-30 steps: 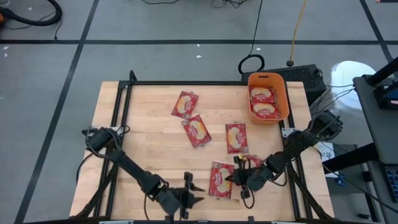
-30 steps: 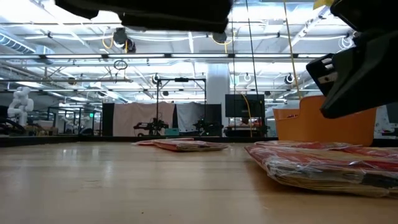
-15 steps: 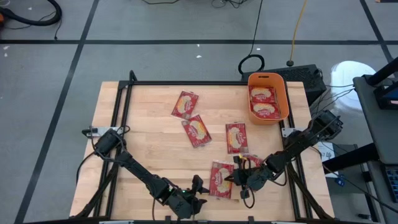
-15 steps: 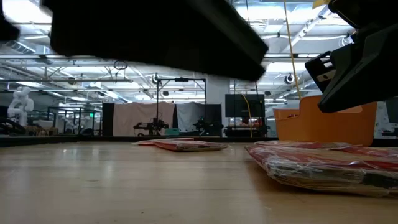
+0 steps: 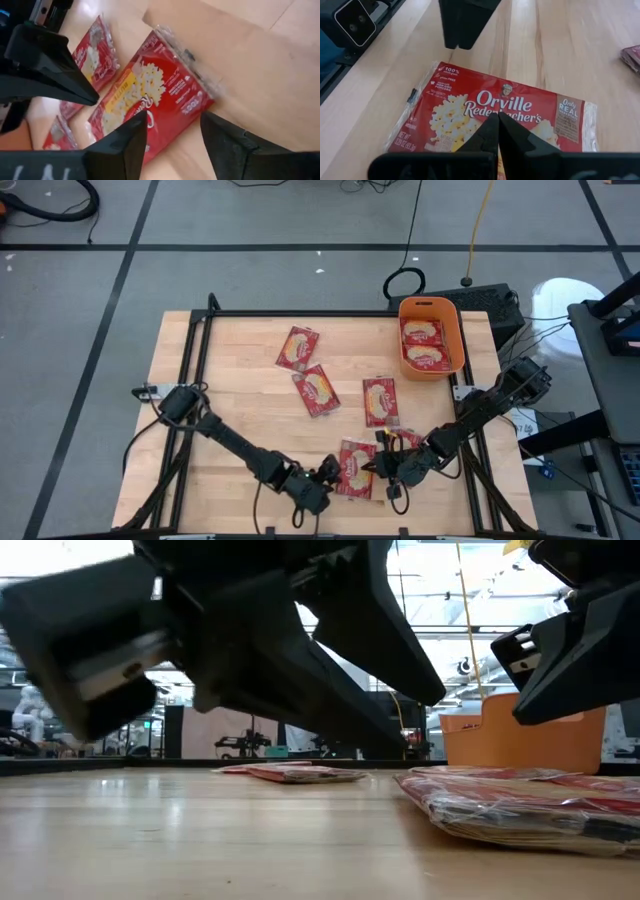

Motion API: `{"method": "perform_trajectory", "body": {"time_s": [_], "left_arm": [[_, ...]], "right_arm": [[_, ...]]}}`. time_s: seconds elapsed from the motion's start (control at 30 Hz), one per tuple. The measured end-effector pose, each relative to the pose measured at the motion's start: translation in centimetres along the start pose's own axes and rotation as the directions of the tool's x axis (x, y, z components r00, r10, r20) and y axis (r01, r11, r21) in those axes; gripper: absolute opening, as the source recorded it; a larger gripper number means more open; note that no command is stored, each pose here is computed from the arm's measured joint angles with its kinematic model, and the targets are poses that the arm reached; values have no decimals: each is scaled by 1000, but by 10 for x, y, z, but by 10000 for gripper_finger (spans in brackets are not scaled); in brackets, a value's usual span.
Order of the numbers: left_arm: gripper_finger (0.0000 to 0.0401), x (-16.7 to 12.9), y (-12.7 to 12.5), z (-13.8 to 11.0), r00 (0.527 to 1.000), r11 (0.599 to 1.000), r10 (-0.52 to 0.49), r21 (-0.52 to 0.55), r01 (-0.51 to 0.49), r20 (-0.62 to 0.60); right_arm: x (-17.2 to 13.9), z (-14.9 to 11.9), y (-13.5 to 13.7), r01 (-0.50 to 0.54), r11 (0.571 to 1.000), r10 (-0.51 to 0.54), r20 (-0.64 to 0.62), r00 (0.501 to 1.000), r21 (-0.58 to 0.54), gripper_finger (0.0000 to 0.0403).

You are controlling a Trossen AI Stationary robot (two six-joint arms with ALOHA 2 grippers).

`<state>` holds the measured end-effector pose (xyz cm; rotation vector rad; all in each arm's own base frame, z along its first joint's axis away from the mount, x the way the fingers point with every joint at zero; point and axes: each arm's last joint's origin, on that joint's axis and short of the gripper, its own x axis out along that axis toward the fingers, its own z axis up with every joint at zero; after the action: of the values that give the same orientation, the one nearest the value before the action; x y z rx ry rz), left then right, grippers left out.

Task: Sort popcorn bags into baskets
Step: Put the red popcorn bag into the orange container

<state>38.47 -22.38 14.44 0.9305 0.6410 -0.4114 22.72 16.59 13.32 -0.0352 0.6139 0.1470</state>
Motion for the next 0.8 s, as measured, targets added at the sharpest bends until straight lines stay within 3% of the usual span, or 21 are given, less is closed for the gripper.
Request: {"method": "perform_trajectory", "body": {"time_s": [0.3, 0.57, 0.8], "left_arm": [[152, 29, 0, -21, 999, 1000, 3, 14, -3, -40], [136, 41, 5, -29, 999, 997, 25, -70, -28, -44], [121, 43, 8, -33, 998, 992, 32, -122, -40, -62]], "right_arm": [[-1, -17, -2, 36, 997, -26, -154, 988, 64, 0], [7, -25, -4, 86, 995, -75, -172, 982, 57, 0], [-7, -14, 11, 16, 999, -20, -111, 994, -42, 34]]}}
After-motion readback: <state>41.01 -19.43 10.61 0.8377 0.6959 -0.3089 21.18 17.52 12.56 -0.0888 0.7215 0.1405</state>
